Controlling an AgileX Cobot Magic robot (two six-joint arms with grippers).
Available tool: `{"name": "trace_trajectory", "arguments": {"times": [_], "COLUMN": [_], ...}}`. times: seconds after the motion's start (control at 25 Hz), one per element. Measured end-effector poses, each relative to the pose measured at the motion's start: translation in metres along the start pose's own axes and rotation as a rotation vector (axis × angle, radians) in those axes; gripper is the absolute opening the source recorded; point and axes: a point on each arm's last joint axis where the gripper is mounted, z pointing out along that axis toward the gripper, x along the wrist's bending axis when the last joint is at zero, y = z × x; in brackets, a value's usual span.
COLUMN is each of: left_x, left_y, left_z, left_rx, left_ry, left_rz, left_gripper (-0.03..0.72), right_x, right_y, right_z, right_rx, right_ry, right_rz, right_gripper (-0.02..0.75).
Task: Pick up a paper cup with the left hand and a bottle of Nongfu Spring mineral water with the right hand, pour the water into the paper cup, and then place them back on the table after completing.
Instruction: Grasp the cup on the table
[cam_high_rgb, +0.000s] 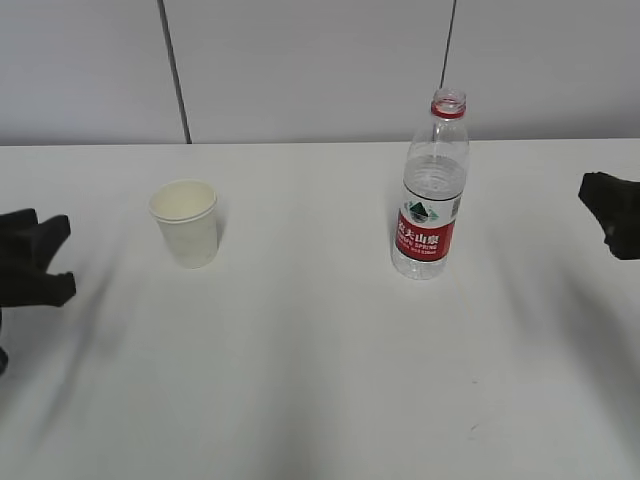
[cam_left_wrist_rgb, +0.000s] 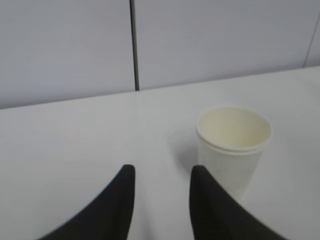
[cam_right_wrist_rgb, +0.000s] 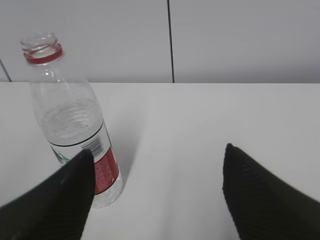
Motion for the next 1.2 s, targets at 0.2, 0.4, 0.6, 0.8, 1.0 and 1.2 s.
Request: {"name": "trace_trajectory", "arguments": {"times": [0.2,0.4,0.6,0.8,1.0,1.2], "left_x": [-0.004,-0.008,-0.007,-0.010,-0.019,-0.029], "left_y": [-0.024,-0.032,-0.034,-0.038,-0.045,-0.047], "left_z": [0.006,0.009,0.023,0.047,0.082,0.115], "left_rx": [0.100,0.124,0.124,0.112,0.091,0.047], "left_ry": [-0.062,-0.116,-0.144,-0.178,-0.187,-0.196], "left_rz": [0.001,0.013,0.024,0.037,0.034,0.037], "left_gripper": [0.239,0.246,0.391,0.576,0.599,0.599], "right_x": [0.002,0.002,0.002,0.003,0.003,0.003], "right_y": [0.003,0.005,0.007,0.009,0.011,0.011], "right_z": [0.000,0.000,0.000,-0.001,-0.001,-0.001], "right_rx": [-0.032,-0.058,-0.077,-0.103,-0.125,-0.129], "right_ry": [0.020,0.024,0.026,0.029,0.032,0.032], "right_rz": [-0.012,-0.013,-0.013,-0.011,-0.011,-0.011], "right_gripper": [0.587,0.587,0.587,0.587,0.587,0.587]}}
